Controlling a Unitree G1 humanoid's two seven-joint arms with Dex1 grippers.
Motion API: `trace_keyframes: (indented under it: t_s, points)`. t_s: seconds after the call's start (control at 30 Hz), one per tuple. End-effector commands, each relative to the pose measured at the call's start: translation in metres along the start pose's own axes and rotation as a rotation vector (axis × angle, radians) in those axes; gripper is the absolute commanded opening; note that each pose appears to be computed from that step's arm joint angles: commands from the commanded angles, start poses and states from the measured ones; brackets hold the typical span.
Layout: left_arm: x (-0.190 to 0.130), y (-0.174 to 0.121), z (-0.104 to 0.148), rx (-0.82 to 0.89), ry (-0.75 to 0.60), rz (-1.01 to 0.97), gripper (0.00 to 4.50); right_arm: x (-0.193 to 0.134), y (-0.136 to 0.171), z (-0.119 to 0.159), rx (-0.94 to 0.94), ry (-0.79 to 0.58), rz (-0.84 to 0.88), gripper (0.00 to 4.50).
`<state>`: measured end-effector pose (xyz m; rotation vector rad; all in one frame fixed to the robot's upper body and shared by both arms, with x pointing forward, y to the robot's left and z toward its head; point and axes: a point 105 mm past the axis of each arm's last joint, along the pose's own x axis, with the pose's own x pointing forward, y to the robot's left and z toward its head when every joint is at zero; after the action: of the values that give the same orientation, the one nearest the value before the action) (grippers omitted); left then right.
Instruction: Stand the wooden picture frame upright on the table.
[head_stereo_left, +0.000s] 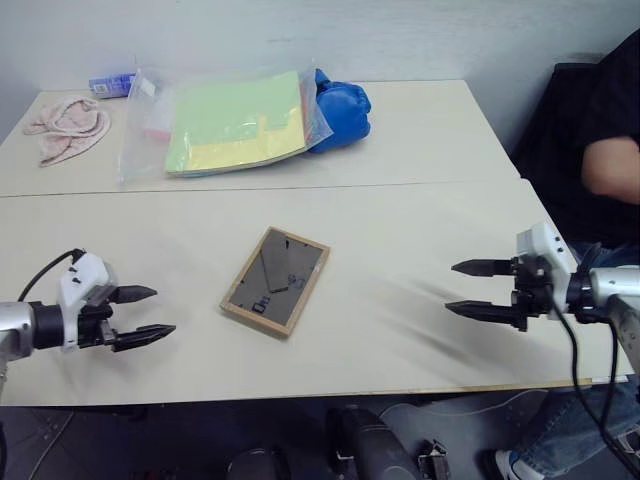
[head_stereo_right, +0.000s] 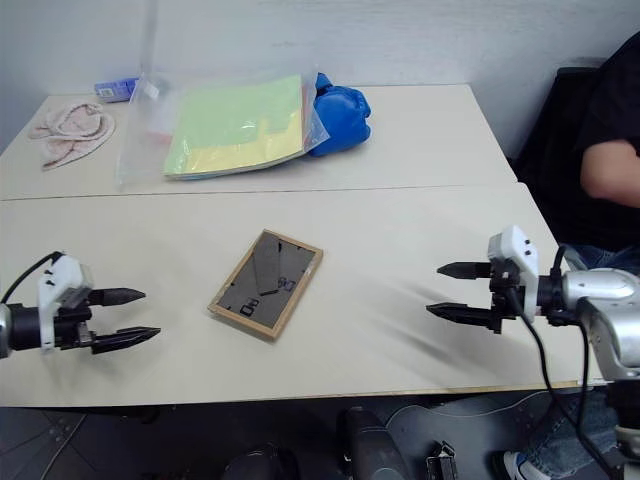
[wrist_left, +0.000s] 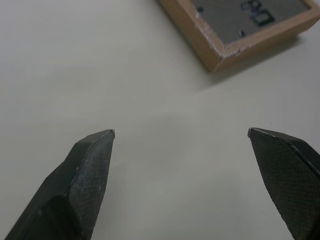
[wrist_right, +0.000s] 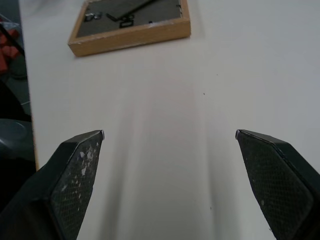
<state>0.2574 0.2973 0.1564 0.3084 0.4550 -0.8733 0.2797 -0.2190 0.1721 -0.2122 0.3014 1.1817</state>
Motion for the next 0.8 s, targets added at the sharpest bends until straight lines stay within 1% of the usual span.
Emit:
trace_keyframes:
  t_s: [0.03,0.17,0.3,0.43,0.5,0.57,0.6,0.63,0.7,0.8]
  points:
    - [-0.009,0.004,0.014,0.014,-0.029,-0.002,4.5,-0.001,0.007,0.01,-0.014,-0.021,0.036,4.34]
    - [-0.004,0.016,0.015,0.014,-0.037,0.077,4.5,0.006,0.007,0.01,-0.02,-0.027,0.018,4.34]
    - [0.0,0.012,0.015,0.03,-0.058,0.063,4.5,0.008,0.009,0.008,-0.018,-0.028,0.004,4.34]
    - [0.004,0.014,0.012,0.048,-0.042,0.062,4.5,0.01,0.011,0.008,-0.038,-0.02,-0.002,4.34]
    - [0.014,0.017,0.011,0.089,-0.023,0.04,4.12,0.018,0.012,0.009,-0.066,-0.014,0.02,4.5]
    - [0.026,0.017,0.012,0.134,-0.003,0.0,3.65,0.026,0.011,0.011,-0.087,-0.014,0.03,4.14]
    - [0.035,0.019,0.014,0.15,0.002,-0.019,3.28,0.032,0.013,0.012,-0.103,-0.008,0.054,3.92]
    - [0.041,0.02,0.016,0.161,0.005,-0.03,3.02,0.036,0.014,0.012,-0.114,-0.002,0.072,3.66]
    - [0.054,0.021,0.017,0.188,0.02,-0.06,2.39,0.044,0.015,0.009,-0.14,0.021,0.102,2.96]
    - [0.083,0.02,0.022,0.254,0.041,-0.118,1.39,0.071,0.01,0.006,-0.208,0.049,0.127,1.87]
